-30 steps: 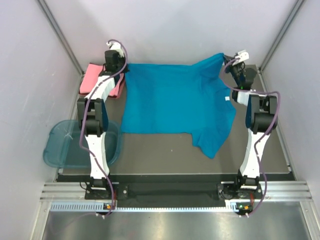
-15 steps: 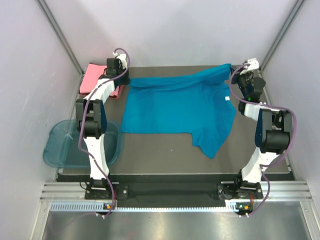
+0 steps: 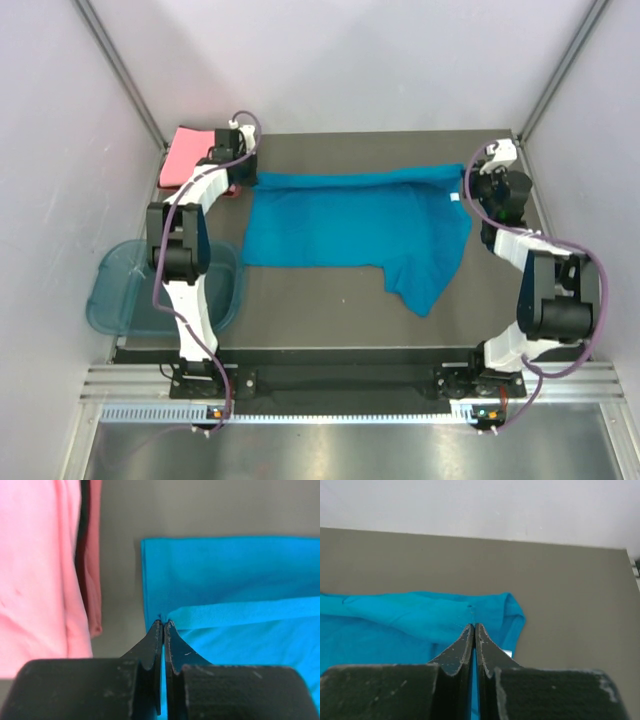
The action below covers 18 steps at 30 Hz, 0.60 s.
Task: Fold and stack the t-shirts
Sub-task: Fold the tshirt
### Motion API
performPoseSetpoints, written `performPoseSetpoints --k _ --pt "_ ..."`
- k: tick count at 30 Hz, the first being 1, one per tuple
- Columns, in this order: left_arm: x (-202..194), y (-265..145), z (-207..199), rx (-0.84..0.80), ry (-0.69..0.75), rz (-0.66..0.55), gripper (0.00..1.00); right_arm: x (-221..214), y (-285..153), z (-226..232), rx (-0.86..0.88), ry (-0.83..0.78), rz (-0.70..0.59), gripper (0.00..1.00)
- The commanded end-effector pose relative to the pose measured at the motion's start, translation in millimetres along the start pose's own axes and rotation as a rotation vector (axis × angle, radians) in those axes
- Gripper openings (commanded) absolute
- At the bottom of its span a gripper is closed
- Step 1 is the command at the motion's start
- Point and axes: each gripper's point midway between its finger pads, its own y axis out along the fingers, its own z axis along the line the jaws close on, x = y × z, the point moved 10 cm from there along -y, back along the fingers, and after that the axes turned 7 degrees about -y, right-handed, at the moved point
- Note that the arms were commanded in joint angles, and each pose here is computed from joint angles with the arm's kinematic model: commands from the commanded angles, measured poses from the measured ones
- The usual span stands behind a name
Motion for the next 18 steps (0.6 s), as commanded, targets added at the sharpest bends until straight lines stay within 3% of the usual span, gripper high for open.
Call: performPoseSetpoints --k 1,12,16,18 --pt "9 -31 -5 0.003 0.04 -0.025 0.0 -12 -21 -2 -0.069 0.006 0.068 0.0" --pt "-22 -38 -4 -0.009 0.049 0.158 0.0 -24 -29 2 -0.067 0.026 0.145 0.0" --pt "-20 -35 -4 0.033 0.038 0.146 0.0 -16 -21 -1 -0.072 0.018 0.111 0.0" --pt "-2 -37 -6 0.055 0.014 0.084 0.0 -2 -10 -5 -0.082 0.028 0.058 0.0"
